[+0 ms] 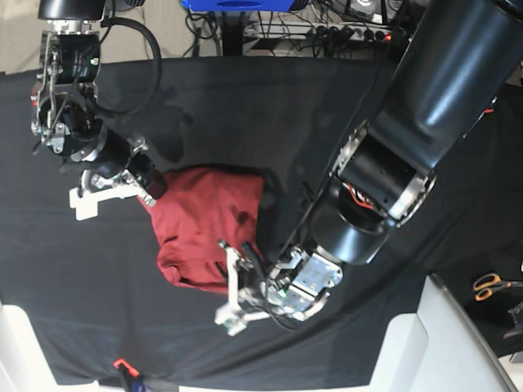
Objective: Fold the T-shirt properly
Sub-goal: 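Hold the shirt with the right gripper while the left gripper drags its edge, then release the shirt and lift both grippers away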
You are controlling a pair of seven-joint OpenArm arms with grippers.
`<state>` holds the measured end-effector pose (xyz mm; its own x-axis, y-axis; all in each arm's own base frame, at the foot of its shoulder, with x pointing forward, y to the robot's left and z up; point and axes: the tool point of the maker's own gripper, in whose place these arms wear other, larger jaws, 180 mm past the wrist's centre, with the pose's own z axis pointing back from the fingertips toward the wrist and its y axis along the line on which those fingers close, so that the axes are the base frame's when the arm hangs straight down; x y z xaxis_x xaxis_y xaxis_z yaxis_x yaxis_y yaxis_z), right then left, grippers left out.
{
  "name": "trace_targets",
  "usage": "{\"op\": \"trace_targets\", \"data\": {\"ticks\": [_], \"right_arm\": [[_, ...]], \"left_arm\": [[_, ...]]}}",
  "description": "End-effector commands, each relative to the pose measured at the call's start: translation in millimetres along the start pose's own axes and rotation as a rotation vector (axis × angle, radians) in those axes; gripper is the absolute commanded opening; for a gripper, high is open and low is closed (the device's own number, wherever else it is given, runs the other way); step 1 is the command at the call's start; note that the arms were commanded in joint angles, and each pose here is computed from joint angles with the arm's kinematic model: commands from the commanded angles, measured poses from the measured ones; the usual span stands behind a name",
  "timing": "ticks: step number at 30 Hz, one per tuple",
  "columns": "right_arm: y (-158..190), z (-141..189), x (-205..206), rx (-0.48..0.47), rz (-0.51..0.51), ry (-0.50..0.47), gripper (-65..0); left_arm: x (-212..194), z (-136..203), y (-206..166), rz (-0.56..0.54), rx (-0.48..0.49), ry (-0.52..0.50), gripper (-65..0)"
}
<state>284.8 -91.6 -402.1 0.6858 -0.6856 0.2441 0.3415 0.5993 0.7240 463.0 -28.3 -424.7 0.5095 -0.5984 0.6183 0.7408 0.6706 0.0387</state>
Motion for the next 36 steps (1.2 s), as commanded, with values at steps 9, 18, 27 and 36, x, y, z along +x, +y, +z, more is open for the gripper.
{"op": "trace_targets", "data": {"ticks": [9,18,27,36], "right_arm": [[9,3,5,0.031,0.013,-0.016,-63.5],[15,6,14,0.033,0.062,0.02,-63.5],[56,5,19,0.108,0.421,0.179,-63.5],[24,-1,17,0.094,0.551,0.254,-63.5]], "left_arm": [[49,13,29,-0.008,0.106,-0.097,-65.0],[96,43,68,0.17,0.149,-0.213,-65.0],[17,46,-8,0.147,-0.048,-0.11,-65.0],[-30,51,-94,0.063,-0.044,-0.122,-65.0]]}}
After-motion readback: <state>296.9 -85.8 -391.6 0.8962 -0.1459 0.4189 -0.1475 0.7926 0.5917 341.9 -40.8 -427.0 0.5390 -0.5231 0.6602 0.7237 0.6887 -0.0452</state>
